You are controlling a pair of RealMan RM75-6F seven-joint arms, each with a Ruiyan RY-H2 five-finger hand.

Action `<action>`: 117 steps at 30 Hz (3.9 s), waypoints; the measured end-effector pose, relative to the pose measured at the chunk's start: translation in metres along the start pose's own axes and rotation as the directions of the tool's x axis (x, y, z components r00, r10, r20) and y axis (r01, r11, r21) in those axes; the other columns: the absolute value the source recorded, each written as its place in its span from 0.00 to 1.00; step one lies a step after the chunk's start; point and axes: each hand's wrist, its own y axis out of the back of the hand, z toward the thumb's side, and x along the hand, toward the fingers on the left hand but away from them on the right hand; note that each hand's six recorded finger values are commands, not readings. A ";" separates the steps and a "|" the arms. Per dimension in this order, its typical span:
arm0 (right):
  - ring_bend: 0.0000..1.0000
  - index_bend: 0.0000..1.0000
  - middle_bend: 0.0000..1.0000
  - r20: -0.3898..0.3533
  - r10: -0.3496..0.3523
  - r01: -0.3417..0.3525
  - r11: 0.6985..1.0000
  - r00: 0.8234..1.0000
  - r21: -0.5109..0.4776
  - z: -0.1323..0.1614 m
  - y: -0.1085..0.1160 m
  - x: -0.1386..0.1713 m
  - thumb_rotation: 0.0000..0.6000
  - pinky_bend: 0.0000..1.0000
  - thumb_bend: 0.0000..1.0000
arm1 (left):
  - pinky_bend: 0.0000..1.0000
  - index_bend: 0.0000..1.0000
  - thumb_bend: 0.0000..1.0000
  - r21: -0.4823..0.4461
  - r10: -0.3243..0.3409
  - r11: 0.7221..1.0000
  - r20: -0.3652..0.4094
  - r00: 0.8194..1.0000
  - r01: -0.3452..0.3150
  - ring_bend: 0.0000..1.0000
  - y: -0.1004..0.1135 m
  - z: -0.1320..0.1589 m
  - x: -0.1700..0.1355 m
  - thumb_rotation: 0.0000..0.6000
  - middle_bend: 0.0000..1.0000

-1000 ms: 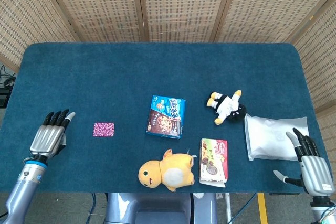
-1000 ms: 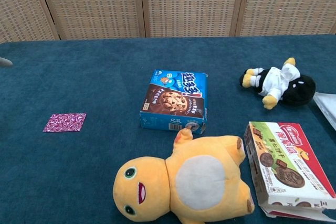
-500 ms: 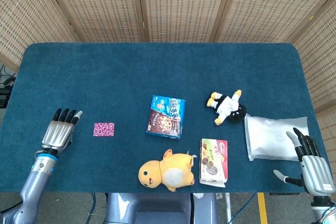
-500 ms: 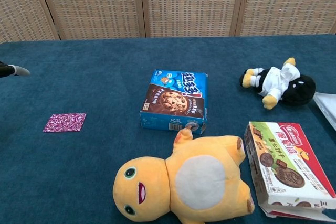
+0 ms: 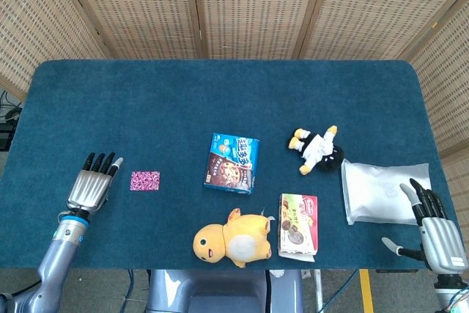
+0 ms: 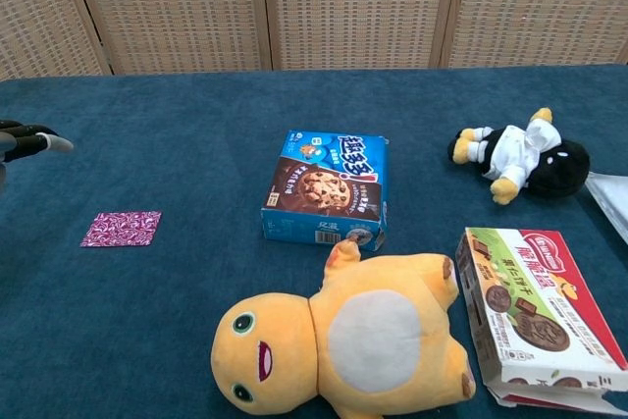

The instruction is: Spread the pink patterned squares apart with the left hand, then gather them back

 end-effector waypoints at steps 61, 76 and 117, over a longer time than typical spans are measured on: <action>0.00 0.04 0.00 0.004 -0.003 0.003 0.999 1.000 -0.033 -0.004 0.003 0.000 1.00 0.00 0.11 | 0.00 0.00 0.95 0.195 -0.119 0.975 0.049 0.992 0.107 0.00 -0.060 0.067 0.016 1.00 0.00; 0.00 0.04 0.00 -0.001 -0.012 0.012 1.000 1.000 -0.027 -0.002 0.005 0.001 1.00 0.00 0.10 | 0.00 0.00 0.95 0.200 -0.150 0.968 -0.023 0.988 0.151 0.00 -0.078 0.027 0.011 1.00 0.00; 0.00 0.04 0.00 -0.002 -0.031 0.031 0.999 1.000 -0.039 -0.003 0.009 0.001 1.00 0.00 0.10 | 0.00 0.00 0.93 0.012 -0.090 0.996 -0.039 0.995 0.091 0.00 -0.036 -0.008 0.007 1.00 0.00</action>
